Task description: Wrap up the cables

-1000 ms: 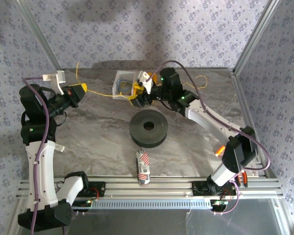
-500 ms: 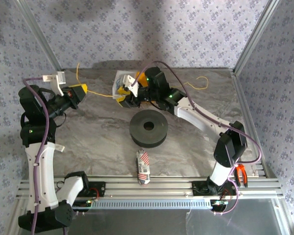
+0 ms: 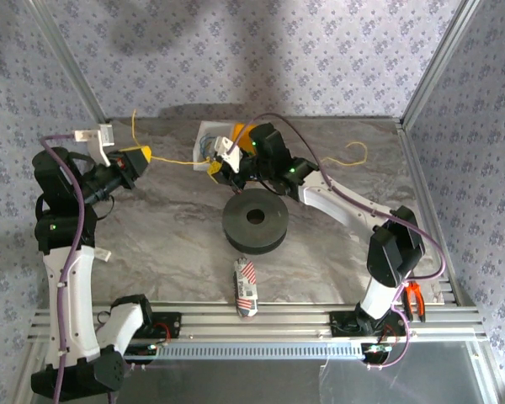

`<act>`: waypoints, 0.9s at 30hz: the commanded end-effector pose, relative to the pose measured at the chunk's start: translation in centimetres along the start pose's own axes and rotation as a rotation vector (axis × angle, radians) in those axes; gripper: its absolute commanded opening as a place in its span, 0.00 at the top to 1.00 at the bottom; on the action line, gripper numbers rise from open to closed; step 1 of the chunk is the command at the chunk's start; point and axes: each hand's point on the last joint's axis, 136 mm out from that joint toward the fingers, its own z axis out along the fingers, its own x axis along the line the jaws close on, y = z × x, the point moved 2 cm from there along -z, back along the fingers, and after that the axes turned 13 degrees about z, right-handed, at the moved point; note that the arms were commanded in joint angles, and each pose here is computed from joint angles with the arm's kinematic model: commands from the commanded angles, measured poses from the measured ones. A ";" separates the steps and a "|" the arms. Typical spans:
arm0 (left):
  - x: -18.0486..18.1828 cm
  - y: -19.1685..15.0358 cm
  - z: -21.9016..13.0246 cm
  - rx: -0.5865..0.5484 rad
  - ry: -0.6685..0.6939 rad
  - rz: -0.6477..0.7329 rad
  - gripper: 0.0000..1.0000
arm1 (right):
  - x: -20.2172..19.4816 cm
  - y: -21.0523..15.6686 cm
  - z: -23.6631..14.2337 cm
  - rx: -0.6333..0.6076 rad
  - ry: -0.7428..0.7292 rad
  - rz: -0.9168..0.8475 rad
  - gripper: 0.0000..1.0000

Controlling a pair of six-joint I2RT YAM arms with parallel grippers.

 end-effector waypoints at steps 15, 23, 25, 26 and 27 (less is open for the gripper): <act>-3.6 1.0 1.1 -0.076 -0.144 -0.040 1.00 | -5.4 -2.0 2.5 0.120 -0.393 0.012 1.00; -4.3 2.4 2.2 -0.107 -0.151 -0.037 1.00 | -5.5 -4.1 3.9 0.218 -0.392 0.021 1.00; -4.2 3.1 2.3 -0.126 -0.142 -0.037 1.00 | -5.3 -4.7 4.2 0.241 -0.386 0.021 1.00; -4.0 3.6 2.3 -0.136 -0.130 -0.039 1.00 | -5.2 -5.0 4.3 0.254 -0.381 0.020 1.00; -3.9 4.0 2.3 -0.147 -0.121 -0.037 1.00 | -5.1 -5.3 4.4 0.264 -0.377 0.018 1.00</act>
